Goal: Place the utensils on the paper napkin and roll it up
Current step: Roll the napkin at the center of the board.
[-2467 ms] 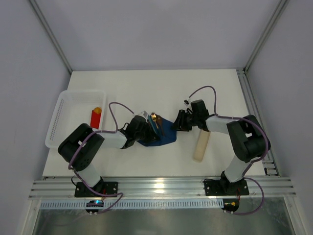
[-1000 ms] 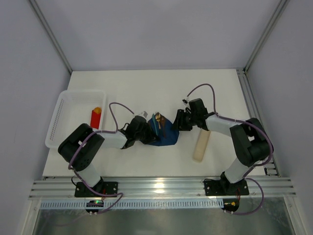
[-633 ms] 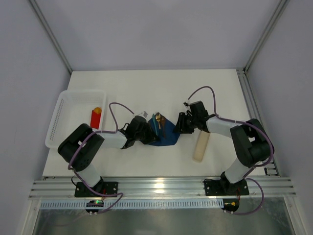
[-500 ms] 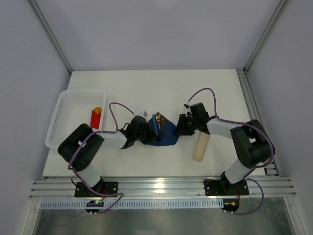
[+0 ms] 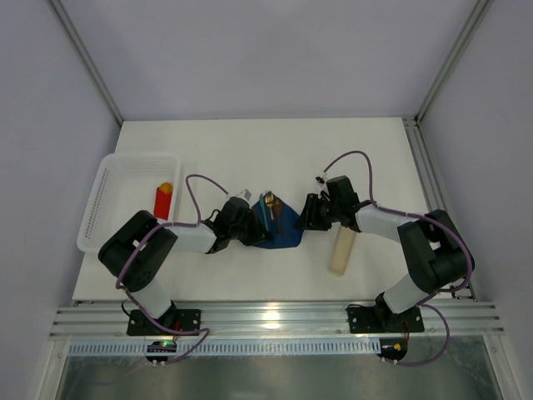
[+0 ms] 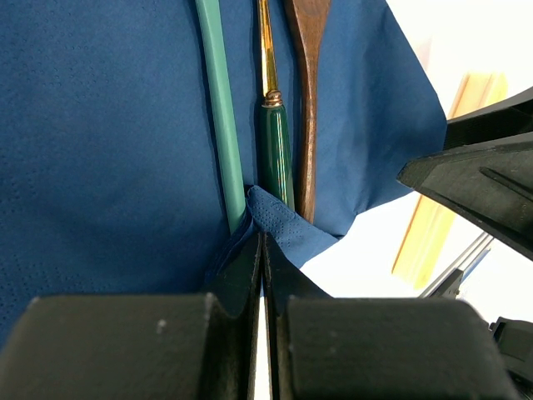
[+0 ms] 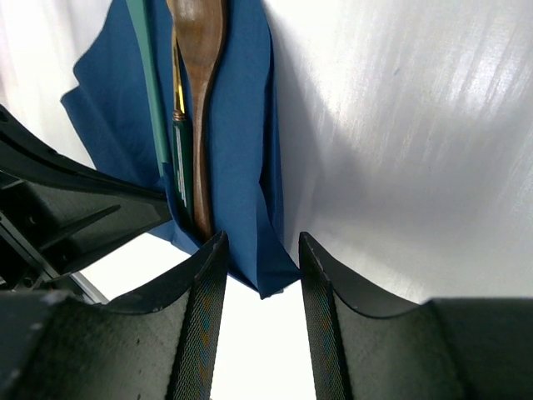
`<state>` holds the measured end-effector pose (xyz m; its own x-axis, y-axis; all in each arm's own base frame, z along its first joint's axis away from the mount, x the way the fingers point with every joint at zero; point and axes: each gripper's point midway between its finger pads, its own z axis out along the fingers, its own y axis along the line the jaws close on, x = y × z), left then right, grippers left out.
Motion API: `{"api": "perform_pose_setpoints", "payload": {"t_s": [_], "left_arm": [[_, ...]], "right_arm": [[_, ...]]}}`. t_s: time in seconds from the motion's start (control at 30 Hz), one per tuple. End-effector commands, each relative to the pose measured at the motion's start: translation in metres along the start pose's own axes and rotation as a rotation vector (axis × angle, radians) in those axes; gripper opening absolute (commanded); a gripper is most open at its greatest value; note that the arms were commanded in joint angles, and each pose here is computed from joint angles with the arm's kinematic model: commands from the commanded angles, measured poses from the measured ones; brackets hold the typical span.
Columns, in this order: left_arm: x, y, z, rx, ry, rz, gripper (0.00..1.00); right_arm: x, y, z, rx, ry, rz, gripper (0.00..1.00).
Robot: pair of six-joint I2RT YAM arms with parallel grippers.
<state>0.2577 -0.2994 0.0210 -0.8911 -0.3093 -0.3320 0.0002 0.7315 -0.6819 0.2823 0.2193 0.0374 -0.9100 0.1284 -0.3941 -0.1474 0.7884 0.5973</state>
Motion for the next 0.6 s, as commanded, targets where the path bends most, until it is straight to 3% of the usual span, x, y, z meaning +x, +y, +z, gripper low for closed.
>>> {"api": "perform_pose_setpoints", "payload": {"t_s": [0.0, 0.57], "left_arm": [[0.000, 0.003, -0.005, -0.013, -0.014, 0.023, 0.00], [-0.001, 0.004, -0.006, -0.014, -0.019, 0.023, 0.00]], "right_arm": [[-0.016, 0.014, -0.002, -0.062, -0.057, 0.001, 0.44], [-0.021, 0.021, -0.018, -0.078, -0.097, 0.006, 0.43]]}}
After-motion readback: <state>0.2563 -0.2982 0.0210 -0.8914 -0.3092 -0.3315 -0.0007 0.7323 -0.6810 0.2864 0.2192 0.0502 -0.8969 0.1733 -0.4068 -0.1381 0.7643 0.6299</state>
